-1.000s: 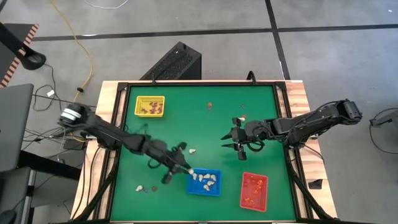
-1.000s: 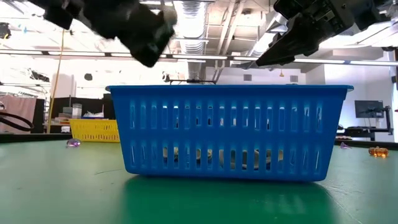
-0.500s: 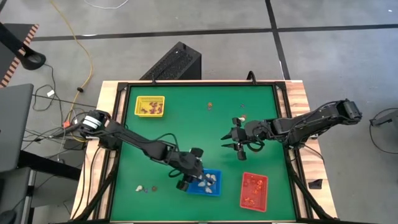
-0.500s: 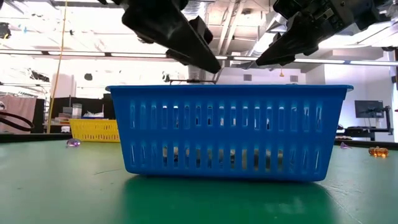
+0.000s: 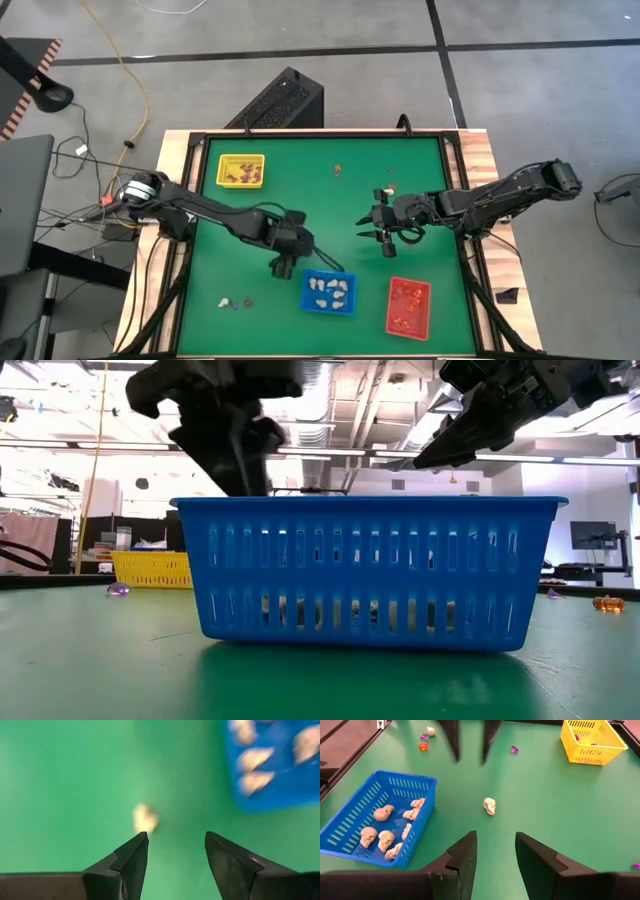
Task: Sort Halloween decoration
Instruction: Put the purple witch hat toy into the yellow basket
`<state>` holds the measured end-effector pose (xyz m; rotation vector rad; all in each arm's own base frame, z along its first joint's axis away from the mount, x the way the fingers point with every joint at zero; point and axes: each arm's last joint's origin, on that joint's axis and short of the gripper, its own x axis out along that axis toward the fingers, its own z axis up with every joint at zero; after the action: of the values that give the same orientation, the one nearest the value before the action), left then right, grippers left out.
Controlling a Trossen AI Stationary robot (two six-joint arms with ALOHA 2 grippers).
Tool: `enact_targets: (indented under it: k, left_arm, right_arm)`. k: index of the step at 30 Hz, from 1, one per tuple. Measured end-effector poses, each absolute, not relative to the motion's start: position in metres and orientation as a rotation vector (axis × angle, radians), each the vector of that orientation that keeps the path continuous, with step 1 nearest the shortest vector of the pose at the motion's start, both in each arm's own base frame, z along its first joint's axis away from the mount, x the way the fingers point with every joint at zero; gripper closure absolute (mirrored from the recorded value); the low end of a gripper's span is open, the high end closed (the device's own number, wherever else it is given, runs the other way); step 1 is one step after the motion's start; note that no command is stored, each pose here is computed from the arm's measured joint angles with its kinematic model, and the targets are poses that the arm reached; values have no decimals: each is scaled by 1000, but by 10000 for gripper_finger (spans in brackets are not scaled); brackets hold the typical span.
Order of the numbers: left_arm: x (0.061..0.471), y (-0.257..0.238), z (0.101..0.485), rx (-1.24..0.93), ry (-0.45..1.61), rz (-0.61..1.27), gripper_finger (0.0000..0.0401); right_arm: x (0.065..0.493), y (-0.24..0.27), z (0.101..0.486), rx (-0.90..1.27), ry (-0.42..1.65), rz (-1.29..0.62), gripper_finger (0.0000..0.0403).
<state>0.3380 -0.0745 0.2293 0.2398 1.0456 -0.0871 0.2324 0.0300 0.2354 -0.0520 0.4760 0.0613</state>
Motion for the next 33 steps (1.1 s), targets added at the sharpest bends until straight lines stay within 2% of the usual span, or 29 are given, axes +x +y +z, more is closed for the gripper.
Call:
enact_targets:
  k: [5,9,11,15,17,23,33]
  left_arm:
    - [304,-52,248,222,1137,59,213]
    - [268,-29,233,145,1244,227,217]
    - [251,-15,218,9,1277,313,221]
    - [224,9,187,-421,1333,390,230]
    - [216,16,176,-538,1332,435,234]
    - [208,28,165,-538,1315,536,248]
    - [216,29,150,-539,1357,536,265]
  right_arm:
    - [234,30,233,-60,484,62,239]
    - [238,30,228,-78,507,64,239]
    - [240,30,223,-88,530,67,239]
    - [245,29,214,-93,572,58,239]
    - [247,26,211,-92,583,47,239]
    - [249,17,212,-71,563,8,239]
    - [249,15,212,-68,567,3,239]
